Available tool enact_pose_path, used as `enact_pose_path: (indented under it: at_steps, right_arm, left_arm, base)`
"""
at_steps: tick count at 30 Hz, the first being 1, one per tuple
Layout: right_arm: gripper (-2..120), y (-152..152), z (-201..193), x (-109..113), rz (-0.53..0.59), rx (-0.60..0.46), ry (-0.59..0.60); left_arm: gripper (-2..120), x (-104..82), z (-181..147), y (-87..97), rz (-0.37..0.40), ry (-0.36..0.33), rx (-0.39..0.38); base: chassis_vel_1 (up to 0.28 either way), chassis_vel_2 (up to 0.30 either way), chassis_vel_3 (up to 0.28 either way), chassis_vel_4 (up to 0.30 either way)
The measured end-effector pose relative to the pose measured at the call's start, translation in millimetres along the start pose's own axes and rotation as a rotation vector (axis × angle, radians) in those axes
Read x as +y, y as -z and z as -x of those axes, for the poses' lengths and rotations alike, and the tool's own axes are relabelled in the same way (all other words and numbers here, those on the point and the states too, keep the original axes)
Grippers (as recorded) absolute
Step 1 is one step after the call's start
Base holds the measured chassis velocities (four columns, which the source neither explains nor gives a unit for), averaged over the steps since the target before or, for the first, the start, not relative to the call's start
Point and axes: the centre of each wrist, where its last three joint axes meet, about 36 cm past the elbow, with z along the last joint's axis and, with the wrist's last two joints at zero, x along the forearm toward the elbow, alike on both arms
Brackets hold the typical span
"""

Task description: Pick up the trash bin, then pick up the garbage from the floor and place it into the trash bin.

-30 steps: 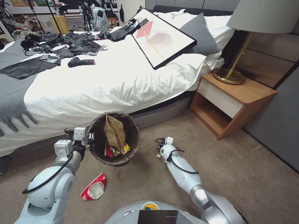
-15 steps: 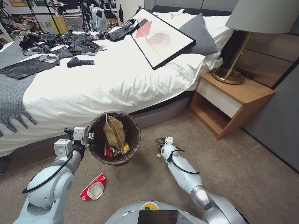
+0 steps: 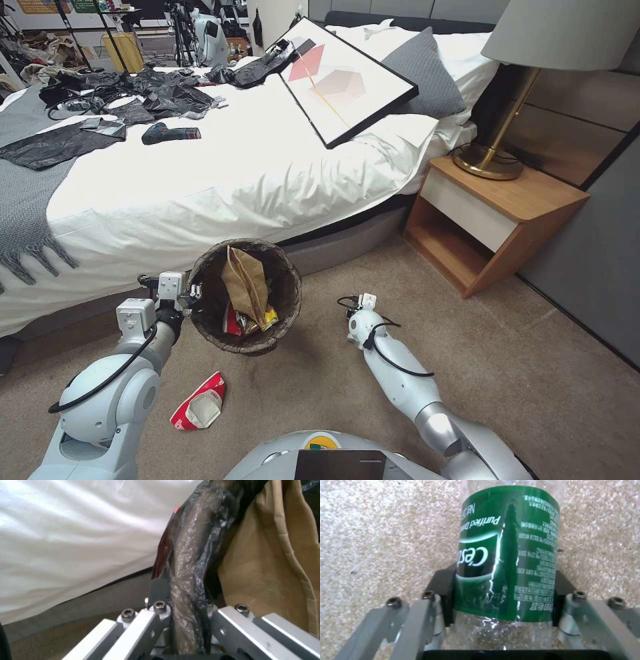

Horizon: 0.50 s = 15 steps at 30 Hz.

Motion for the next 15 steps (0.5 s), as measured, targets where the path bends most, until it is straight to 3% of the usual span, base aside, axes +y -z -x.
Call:
enact_pose_path:
  at_steps: [8, 15]
  right_arm:
    - [28, 8, -12, -7, 0.024, -0.004, 0.008]
    - [28, 34, -52, -18, 0.051, -0.052, 0.048]
  left_arm:
    - [0, 1.0, 0, 0.3, 0.000, 0.004, -0.001]
    - [0, 1.6, 0, 1.2, -0.001, 0.006, -0.005]
  base:
    - [0.000, 0.000, 0.000, 0.000]
    - [0.000, 0.000, 0.000, 0.000]
